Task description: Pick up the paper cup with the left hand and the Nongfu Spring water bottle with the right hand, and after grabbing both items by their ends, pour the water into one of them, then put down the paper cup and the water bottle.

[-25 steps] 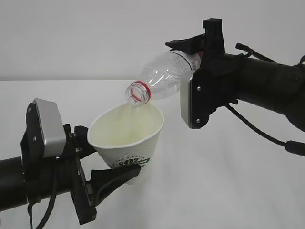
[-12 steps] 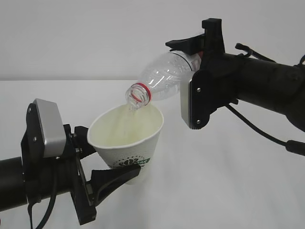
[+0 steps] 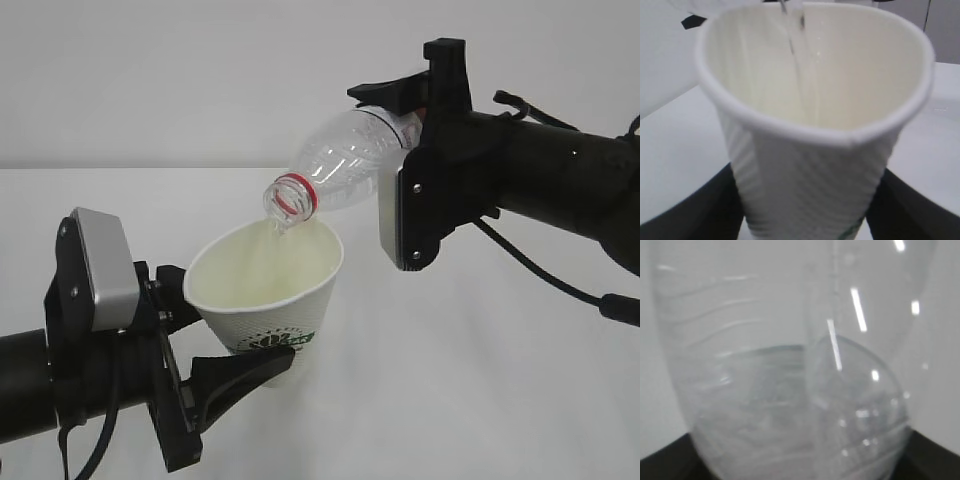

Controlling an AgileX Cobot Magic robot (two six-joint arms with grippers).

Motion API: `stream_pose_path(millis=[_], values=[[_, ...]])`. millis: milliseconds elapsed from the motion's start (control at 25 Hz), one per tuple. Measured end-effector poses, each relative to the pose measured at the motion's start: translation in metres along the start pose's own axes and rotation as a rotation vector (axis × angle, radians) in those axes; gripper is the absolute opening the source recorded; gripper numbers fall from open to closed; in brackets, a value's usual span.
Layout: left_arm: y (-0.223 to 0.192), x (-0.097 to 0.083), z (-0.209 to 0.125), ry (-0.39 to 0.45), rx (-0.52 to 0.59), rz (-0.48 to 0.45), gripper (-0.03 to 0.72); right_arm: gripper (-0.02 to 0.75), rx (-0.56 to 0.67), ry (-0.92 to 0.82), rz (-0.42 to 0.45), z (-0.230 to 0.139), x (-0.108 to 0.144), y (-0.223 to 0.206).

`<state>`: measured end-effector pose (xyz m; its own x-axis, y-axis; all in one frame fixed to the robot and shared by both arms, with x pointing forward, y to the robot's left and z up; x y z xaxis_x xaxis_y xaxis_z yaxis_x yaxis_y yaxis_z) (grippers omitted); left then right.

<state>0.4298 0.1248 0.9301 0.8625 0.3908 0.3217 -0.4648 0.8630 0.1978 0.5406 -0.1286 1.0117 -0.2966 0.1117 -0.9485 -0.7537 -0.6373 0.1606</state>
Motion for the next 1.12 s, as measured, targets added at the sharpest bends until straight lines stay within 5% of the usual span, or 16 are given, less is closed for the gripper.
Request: stream_pose_path(millis=[1120], values=[[0.0, 0.0, -0.0002, 0.0, 0.002, 0.0, 0.507, 0.505, 0.001, 0.005, -0.001, -0.0001, -0.0001, 0.0]])
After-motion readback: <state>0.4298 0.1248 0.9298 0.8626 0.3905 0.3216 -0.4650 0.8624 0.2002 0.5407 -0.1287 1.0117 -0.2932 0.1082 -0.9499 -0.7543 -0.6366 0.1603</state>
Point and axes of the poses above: a point on each arm's last joint axis where the gripper is mounted, y pointing back along that axis away from the gripper, x along the wrist's bending axis when the last joint is at zero, z = x × y, the point moved 1 cm from there along -y, pointing out along that axis toward the gripper, and after that the axes turned 15 degrees about -y, right-handed, at the moved point
